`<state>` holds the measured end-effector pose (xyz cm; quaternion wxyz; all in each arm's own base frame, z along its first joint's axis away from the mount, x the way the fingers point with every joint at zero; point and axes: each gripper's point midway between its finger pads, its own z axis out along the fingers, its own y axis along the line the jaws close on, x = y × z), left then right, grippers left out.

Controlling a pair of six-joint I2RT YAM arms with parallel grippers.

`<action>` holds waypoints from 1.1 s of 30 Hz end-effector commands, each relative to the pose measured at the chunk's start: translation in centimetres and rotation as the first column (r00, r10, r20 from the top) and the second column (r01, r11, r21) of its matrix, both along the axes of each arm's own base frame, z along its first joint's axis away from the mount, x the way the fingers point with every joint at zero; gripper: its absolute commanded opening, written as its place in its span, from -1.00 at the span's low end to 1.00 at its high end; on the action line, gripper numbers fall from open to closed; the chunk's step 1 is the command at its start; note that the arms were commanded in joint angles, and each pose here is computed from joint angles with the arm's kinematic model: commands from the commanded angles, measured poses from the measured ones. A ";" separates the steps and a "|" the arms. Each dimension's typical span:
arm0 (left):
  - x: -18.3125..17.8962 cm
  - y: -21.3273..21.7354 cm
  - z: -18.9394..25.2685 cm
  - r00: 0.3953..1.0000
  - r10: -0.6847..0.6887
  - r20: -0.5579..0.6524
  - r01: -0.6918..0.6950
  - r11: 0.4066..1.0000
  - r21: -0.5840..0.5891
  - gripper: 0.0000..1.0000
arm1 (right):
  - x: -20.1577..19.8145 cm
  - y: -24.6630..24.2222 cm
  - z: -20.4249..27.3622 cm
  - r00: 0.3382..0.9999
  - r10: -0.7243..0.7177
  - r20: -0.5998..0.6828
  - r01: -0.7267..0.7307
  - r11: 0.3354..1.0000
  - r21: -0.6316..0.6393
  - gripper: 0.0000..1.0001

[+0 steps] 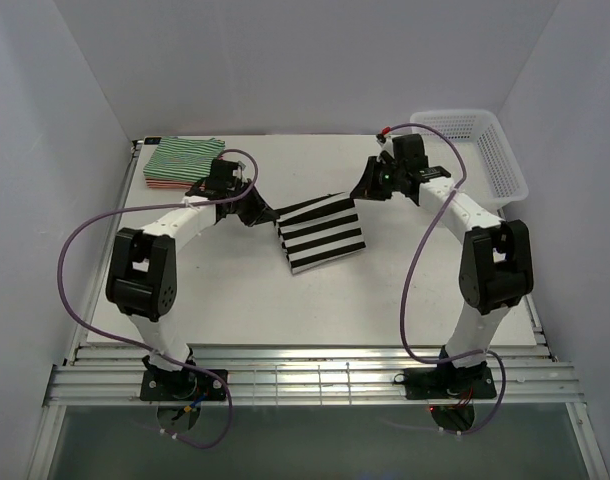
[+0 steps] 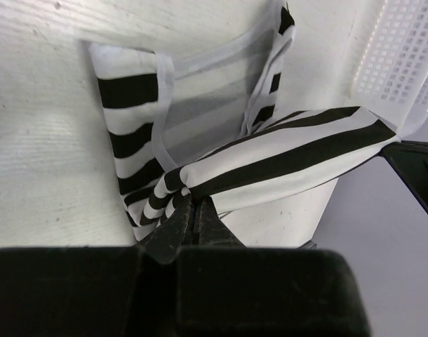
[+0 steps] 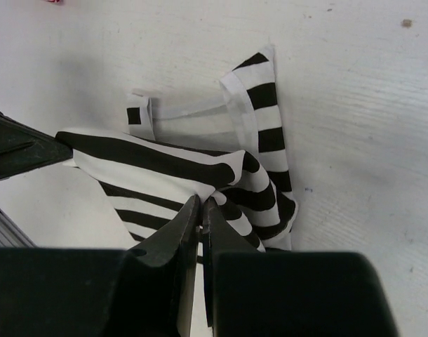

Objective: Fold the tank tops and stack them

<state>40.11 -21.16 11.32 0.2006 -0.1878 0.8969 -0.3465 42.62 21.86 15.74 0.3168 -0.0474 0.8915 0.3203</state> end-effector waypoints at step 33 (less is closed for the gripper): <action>5.5 -3.1 1.1 0.981 -0.079 0.178 0.090 0.995 -0.052 0.96 | 2.5 6.9 -1.6 0.972 0.222 0.072 -0.233 0.939 0.253 0.80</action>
